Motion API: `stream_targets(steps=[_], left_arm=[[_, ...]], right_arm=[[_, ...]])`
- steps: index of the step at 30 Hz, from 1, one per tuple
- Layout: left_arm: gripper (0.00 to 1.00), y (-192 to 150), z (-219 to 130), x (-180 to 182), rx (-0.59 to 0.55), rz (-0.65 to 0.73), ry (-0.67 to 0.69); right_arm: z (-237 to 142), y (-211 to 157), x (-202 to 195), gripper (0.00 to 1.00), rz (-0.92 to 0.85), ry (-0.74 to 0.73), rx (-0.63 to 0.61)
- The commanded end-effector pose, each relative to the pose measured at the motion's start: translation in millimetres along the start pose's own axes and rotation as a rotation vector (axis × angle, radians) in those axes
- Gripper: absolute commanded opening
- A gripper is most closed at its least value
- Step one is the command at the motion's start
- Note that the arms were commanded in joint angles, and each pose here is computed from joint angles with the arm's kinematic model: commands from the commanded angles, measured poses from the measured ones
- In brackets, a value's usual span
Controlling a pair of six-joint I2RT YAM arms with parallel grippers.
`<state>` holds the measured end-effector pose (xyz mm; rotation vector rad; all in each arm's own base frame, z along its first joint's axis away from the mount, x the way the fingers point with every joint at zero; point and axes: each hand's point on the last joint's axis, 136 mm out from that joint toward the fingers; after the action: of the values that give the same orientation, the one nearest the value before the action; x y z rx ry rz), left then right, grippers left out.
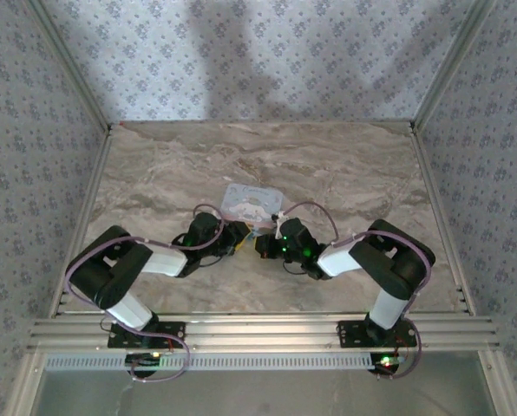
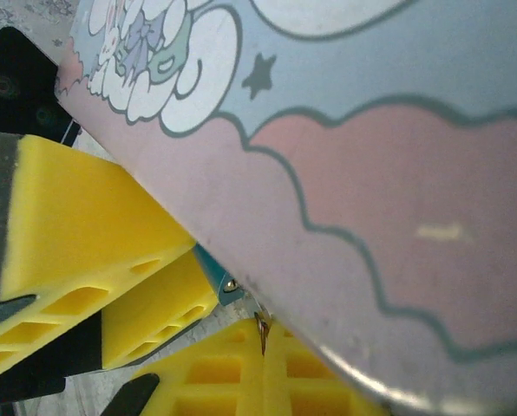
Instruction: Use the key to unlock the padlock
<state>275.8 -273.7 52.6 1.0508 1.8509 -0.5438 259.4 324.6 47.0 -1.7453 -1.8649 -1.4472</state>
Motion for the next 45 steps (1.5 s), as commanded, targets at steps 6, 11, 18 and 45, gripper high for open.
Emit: stream_targets(steps=[6,11,18,45], left_arm=[[0.31,-3.4,11.2,-15.3,0.022,-0.023,-0.049],[0.22,-3.4,13.0,-18.0,0.02,-0.022,-0.053],[0.05,-2.0,13.5,-19.3,0.015,-0.03,-0.044],[0.0,-1.7,7.0,-33.8,0.03,-0.114,-0.004]], right_arm=[[-2.9,15.8,33.1,0.0,-0.012,0.097,-0.021],[-5.0,18.8,35.5,0.01,-0.009,0.12,-0.027],[-14.5,22.5,28.0,0.25,-0.007,0.104,-0.05],[-133.6,79.4,59.1,0.82,-0.905,-0.104,-0.395]])
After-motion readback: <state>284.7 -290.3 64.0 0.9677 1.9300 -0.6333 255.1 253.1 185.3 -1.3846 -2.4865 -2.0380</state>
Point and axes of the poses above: each hand's point on the last joint's axis, 136 mm out from that joint toward the fingers, its own z axis out along the fingers, its own x axis along the line the jaws close on, y = z × x, and after that the axes turned 1 degree about z, right-handed
